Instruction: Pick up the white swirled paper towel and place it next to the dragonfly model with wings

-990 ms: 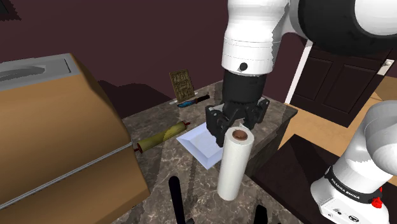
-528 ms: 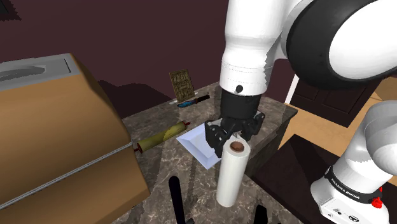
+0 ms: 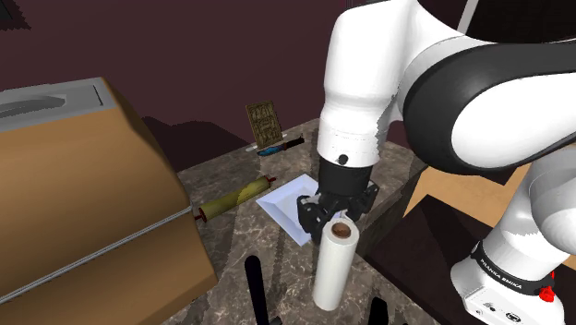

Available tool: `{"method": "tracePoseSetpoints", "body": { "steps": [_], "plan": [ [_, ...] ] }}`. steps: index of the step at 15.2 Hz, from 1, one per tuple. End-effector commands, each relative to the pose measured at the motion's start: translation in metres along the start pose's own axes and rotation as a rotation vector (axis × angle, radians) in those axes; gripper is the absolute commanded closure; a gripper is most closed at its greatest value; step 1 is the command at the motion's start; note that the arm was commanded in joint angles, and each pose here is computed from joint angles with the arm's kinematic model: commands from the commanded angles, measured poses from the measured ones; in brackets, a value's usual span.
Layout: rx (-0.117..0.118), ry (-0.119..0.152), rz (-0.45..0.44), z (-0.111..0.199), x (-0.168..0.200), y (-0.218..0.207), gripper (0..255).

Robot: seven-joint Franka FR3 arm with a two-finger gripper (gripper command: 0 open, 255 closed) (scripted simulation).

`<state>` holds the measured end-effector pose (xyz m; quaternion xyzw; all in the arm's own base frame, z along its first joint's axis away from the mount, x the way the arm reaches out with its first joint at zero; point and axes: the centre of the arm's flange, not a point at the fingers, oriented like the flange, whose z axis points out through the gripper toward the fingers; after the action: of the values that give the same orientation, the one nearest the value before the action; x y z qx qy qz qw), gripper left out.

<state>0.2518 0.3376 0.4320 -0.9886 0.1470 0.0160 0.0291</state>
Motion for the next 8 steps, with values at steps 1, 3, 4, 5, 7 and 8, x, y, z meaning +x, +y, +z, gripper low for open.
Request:
{"method": "tracePoseSetpoints", "body": {
  "steps": [1, 3, 4, 5, 7, 8],
  "plan": [
    [0.000, 0.000, 0.000, 0.0116, 0.0017, 0.0003, 255],
    [0.000, 0.000, 0.000, 0.0162, 0.0018, 0.0006, 255],
    [0.000, 0.000, 0.000, 0.0162, 0.0018, 0.0006, 255],
    [0.000, 0.000, 0.000, 0.0162, 0.0018, 0.0006, 255],
    [0.000, 0.000, 0.000, 0.0162, 0.0018, 0.0006, 255],
    [0.000, 0.000, 0.000, 0.0162, 0.0018, 0.0006, 255]
  ]
}}
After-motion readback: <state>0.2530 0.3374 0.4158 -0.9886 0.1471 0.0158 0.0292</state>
